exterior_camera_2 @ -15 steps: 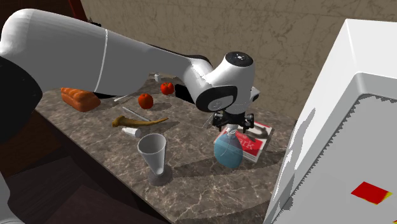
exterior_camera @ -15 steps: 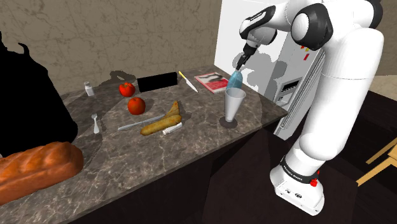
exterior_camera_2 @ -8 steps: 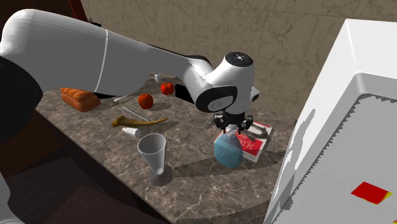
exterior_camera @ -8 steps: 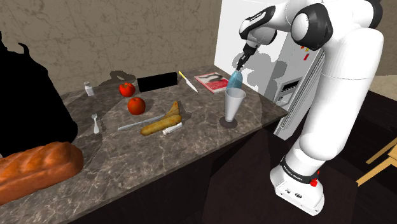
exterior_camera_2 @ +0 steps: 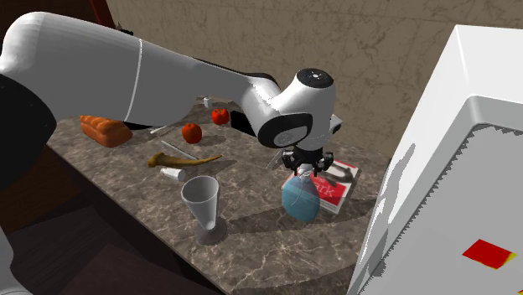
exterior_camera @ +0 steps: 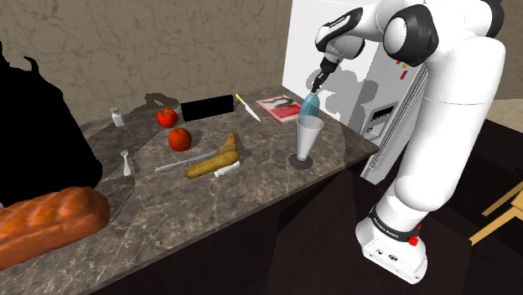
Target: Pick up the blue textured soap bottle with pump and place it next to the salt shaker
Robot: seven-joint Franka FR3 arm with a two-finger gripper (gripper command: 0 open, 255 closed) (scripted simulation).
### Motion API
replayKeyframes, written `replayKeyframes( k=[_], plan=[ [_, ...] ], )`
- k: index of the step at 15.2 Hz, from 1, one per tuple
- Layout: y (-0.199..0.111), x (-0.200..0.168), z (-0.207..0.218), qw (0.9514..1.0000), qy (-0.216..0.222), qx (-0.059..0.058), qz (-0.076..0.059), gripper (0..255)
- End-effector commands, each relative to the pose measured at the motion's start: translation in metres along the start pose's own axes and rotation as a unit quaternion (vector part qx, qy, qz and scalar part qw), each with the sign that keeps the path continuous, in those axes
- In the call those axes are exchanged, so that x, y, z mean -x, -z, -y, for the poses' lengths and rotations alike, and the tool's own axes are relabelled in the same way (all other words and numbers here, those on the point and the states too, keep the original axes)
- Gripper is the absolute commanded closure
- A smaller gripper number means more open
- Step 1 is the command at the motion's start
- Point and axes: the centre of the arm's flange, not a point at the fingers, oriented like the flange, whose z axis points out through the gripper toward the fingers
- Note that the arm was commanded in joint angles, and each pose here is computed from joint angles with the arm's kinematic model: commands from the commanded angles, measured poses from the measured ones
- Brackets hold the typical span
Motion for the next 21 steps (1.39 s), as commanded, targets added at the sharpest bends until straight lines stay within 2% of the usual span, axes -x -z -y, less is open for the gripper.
replayKeyframes(
  k=[1,21],
  plan=[
    [0.005,-0.001,0.000,1.0000,0.000,0.000,0.000,255],
    [0.106,-0.030,-0.007,1.0000,0.000,0.000,0.000,255]
  ],
)
